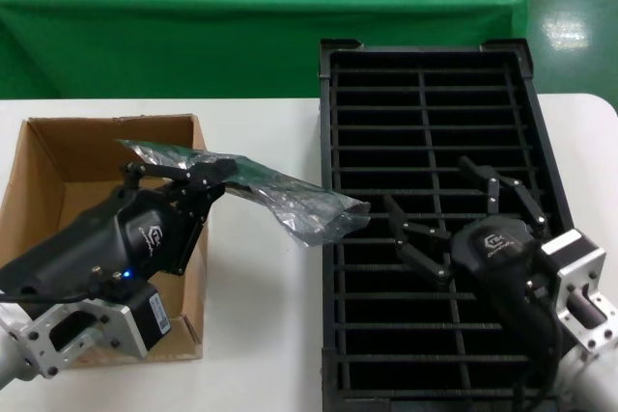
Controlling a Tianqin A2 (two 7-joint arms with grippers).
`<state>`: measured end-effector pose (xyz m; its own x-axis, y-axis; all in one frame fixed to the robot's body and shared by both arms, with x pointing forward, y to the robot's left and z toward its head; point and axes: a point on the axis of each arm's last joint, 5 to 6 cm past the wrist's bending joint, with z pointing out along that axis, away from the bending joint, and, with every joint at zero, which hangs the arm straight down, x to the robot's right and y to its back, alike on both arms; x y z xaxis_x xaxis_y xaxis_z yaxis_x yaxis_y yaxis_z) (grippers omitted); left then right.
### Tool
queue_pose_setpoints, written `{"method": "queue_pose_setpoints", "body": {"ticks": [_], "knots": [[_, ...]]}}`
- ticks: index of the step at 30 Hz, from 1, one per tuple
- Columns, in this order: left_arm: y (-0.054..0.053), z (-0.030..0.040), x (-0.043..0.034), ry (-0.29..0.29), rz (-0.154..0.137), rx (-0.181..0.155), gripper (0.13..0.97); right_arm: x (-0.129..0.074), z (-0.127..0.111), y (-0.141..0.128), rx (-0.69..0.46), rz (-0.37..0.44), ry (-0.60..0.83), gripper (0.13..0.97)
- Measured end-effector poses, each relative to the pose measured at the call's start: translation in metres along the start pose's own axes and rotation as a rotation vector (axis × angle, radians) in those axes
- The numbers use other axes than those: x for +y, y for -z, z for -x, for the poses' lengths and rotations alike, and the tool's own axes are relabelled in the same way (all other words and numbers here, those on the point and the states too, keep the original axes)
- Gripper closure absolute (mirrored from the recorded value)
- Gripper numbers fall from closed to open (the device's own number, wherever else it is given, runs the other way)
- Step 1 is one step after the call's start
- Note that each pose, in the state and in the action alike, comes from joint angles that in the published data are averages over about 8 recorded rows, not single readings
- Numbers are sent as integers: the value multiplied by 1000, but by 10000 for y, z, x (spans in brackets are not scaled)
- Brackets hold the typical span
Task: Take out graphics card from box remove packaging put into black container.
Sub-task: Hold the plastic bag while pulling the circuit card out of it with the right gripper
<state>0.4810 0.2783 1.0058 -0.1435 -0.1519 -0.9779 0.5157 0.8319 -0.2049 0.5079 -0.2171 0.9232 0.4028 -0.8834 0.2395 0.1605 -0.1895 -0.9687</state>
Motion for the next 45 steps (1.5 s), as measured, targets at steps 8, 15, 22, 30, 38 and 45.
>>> {"method": "queue_pose_setpoints", "body": {"ticks": [8,15,22,30,38,45], "knots": [[0,0,0,0,0,0,958,-27,94,82,-47,5,-23,531],[0,0,0,0,0,0,958,-44,182,71,-99,5,-41,680],[0,0,0,0,0,0,958,-44,208,77,-118,4,-44,808],[0,0,0,0,0,0,958,-40,142,119,-90,12,-39,910],[0,0,0,0,0,0,958,-76,148,181,-75,23,-28,940],[0,0,0,0,0,0,958,-99,300,210,-119,29,-17,959]]}}
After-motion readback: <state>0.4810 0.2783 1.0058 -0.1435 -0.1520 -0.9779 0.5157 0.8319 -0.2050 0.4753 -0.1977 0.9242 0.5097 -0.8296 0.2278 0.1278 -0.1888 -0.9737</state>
